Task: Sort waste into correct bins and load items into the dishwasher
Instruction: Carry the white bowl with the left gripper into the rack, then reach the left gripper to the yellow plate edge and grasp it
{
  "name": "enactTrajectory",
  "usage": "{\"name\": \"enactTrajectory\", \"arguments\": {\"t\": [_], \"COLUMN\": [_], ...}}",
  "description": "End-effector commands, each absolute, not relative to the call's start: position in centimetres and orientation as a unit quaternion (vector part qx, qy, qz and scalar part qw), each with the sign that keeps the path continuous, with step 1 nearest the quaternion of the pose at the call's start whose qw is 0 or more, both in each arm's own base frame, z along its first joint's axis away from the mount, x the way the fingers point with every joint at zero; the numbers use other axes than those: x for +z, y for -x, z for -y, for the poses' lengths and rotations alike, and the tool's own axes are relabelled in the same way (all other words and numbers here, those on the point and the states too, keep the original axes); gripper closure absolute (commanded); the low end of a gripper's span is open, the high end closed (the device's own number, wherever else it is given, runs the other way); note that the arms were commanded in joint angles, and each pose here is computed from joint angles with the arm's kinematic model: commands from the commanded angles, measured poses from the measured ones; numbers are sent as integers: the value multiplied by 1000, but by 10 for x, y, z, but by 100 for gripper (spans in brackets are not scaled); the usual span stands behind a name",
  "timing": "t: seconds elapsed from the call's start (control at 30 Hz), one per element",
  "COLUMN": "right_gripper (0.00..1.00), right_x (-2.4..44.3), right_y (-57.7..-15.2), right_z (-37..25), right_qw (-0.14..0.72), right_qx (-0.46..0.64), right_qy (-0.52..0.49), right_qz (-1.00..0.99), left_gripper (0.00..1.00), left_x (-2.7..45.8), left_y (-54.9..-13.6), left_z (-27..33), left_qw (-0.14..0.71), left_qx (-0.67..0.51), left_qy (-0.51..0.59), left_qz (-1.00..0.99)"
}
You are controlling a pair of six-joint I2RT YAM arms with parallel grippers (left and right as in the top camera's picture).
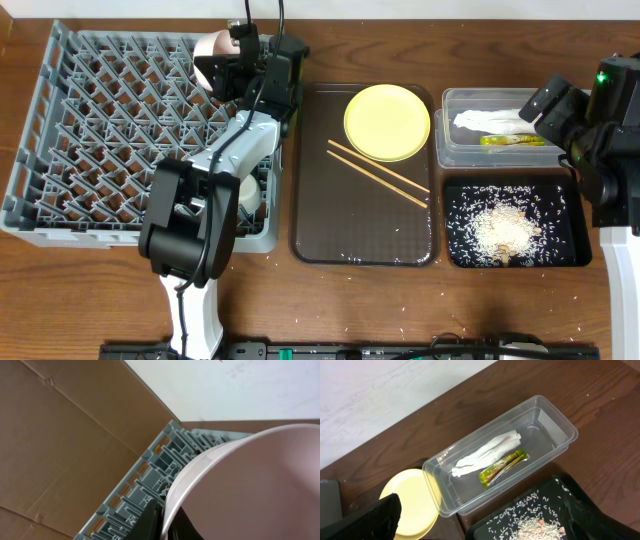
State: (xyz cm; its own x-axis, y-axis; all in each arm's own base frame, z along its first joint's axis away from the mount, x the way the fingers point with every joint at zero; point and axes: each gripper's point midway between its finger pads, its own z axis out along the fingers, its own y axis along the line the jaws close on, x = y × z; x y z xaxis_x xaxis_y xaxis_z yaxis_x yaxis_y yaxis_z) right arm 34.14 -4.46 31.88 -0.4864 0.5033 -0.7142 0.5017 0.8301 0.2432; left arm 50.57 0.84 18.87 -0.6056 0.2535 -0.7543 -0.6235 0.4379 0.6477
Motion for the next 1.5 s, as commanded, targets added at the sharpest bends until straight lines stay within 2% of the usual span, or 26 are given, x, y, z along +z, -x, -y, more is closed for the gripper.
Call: {"name": "enactTrajectory", "arguments": {"t": [0.0, 0.2, 0.53, 0.8, 1.13, 1.47], "right_gripper": [1, 1, 1, 1, 1, 1], "right_x": [318, 318, 318, 318, 318, 318], "right_y": [-341, -341, -341, -341, -341, -341], "right_z": [46, 46, 46, 46, 46, 46], "right_qw": [413, 413, 413, 413, 413, 413], "right_qx": [2, 2, 2, 2, 2, 2], "right_qy": [-298, -298, -298, -298, -298, -298], "right_qz": [-861, -861, -861, -861, -861, -861], "left_gripper": [93, 93, 92, 70, 59, 49], "left_x": [167, 166, 161, 151, 122, 127], "left_y": [-506, -506, -503, -500, -504, -506], "left_z": [-9, -7, 30, 38, 52, 57], "left_qw": [407, 406, 410, 389, 360, 374], "left_qx": [527, 528, 520, 522, 472, 443], "left_qy": [111, 107, 65, 25, -53, -44], "left_qz": [-737, -738, -746, -759, -803, -814]}}
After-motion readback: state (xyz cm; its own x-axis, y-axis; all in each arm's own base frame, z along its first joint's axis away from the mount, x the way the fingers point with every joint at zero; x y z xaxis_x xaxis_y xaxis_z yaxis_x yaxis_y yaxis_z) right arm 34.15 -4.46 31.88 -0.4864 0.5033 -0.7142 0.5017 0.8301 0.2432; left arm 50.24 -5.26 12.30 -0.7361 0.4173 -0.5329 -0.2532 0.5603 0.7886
